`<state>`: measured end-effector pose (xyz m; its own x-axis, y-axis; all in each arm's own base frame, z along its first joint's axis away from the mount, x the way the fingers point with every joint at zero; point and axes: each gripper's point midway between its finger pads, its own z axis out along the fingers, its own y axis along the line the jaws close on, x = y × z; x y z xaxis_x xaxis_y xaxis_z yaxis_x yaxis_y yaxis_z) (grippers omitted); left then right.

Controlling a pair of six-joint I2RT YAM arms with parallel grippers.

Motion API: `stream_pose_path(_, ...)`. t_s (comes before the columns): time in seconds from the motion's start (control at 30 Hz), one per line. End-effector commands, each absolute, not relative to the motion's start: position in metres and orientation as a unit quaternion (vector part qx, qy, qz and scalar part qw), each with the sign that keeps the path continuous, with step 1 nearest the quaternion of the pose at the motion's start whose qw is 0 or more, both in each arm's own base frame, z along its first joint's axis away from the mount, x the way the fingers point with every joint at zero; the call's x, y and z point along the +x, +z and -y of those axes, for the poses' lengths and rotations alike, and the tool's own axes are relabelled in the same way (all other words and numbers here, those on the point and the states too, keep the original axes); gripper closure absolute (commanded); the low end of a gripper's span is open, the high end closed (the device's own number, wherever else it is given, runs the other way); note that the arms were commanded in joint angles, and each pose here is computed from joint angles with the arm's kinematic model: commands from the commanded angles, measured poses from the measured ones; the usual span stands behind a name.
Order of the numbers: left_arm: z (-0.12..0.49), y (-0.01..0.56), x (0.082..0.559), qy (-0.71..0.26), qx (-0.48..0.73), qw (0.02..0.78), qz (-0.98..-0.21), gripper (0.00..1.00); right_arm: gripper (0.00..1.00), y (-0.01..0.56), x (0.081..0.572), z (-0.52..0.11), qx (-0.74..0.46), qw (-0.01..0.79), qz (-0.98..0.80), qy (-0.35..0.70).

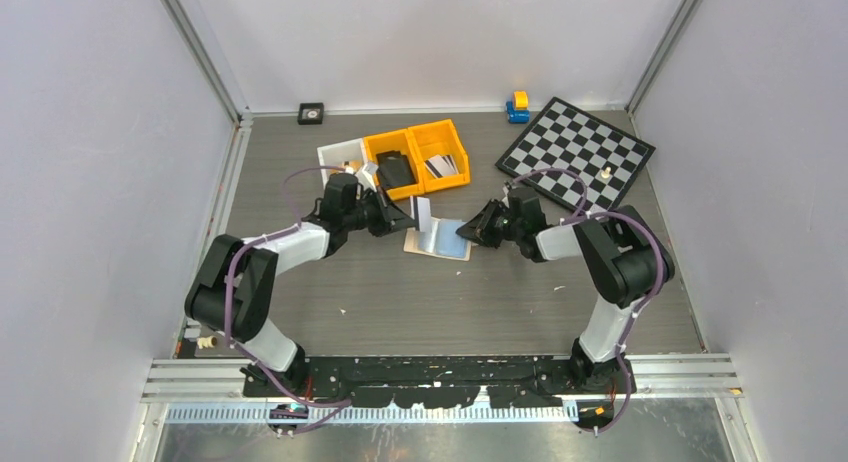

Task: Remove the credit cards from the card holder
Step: Remove the credit card from the card holder, then place the credit card in the storage box.

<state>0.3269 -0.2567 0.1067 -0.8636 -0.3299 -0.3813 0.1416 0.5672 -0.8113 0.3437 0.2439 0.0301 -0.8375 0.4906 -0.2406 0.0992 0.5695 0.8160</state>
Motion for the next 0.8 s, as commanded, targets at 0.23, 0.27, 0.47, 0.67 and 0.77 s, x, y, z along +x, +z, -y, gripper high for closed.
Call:
stream_pose_path(0.23,0.279,0.147,0.385,-0.425,-0.051,0.319,-0.846,1.0,0.6,0.076,0.348,-0.215,0.161,0.329,-0.847,0.385)
stream_pose_path(0.27,0.281,0.149,0.392,-0.424,-0.053,0.32,-0.846,1.0,0.59,0.079,0.347,-0.214,0.16,0.334,-0.846,0.384)
stream_pose_path(0.47,0.301,0.151,0.433,-0.42,-0.056,0.314,-0.85,1.0,0.55,0.095,0.345,-0.206,0.161,0.361,-0.838,0.376)
stream_pose_path(0.67,0.318,0.126,0.473,-0.405,-0.071,0.285,-0.866,1.0,0.55,0.109,0.344,-0.204,0.16,0.376,-0.829,0.382)
stream_pose_path(0.77,0.325,0.127,0.493,-0.398,-0.071,0.289,-0.868,1.0,0.55,0.111,0.344,-0.202,0.163,0.379,-0.829,0.378)
